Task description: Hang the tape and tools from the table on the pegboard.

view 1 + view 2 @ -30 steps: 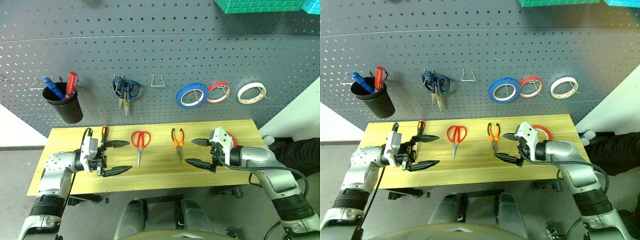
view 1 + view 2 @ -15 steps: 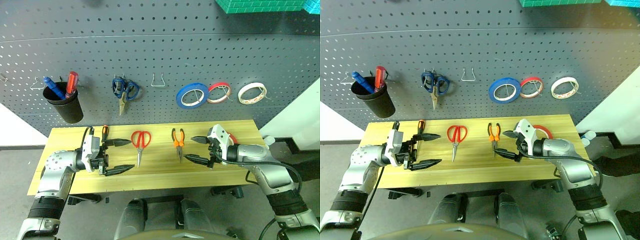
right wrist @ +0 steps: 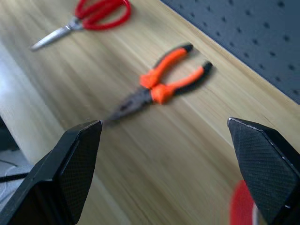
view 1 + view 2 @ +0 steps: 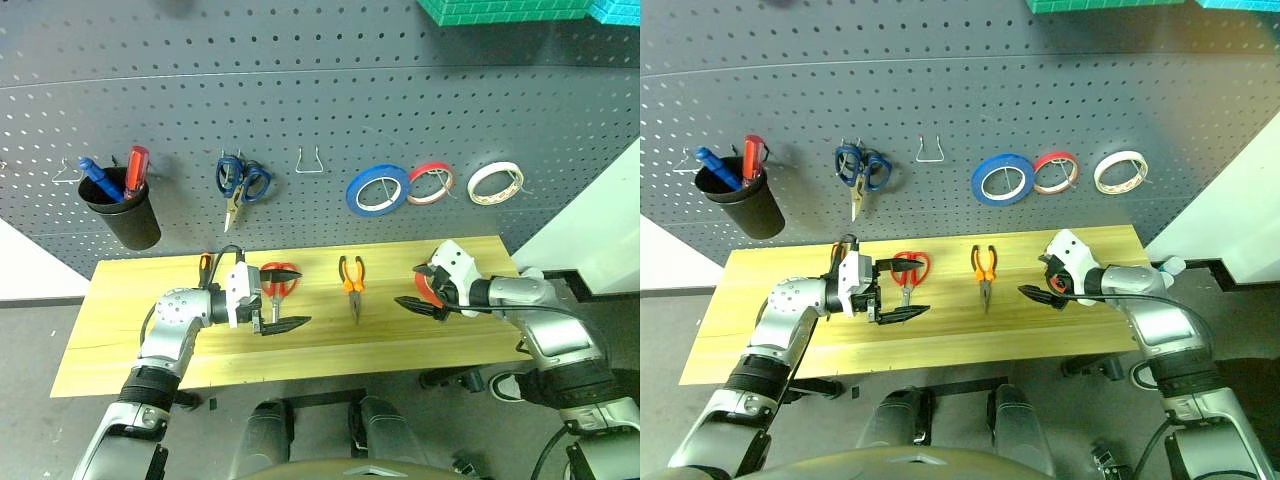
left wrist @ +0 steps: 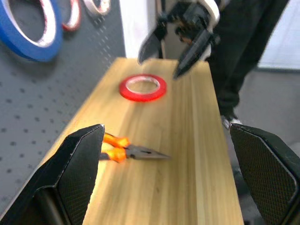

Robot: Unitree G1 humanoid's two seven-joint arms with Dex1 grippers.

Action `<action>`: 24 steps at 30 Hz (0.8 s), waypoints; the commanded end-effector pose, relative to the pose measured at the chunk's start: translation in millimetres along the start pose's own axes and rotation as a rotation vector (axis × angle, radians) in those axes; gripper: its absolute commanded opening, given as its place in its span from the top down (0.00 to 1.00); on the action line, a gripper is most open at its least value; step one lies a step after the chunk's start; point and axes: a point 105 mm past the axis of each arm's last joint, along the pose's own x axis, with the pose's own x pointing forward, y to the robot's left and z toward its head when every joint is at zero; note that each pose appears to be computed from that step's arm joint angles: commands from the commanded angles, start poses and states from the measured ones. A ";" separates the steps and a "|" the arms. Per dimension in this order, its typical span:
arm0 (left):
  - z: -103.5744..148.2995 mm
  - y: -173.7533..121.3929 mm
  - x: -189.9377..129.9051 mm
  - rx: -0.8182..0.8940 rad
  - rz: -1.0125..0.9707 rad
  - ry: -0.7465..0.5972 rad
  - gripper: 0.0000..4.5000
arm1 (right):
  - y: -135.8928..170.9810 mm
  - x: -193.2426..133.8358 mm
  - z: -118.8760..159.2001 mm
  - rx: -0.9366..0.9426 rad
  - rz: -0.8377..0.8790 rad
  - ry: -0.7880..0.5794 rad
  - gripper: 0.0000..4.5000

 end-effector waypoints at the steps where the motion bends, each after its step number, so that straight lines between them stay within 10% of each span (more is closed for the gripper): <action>1: 1.8 5.3 5.0 0.049 -0.008 0.003 0.01 | -13.1 -8.8 2.4 -0.008 -0.042 0.029 0.00; 24: 11.5 22.0 55.5 0.025 0.009 0.149 0.01 | -62.8 31.3 -17.9 0.068 -0.196 0.275 0.00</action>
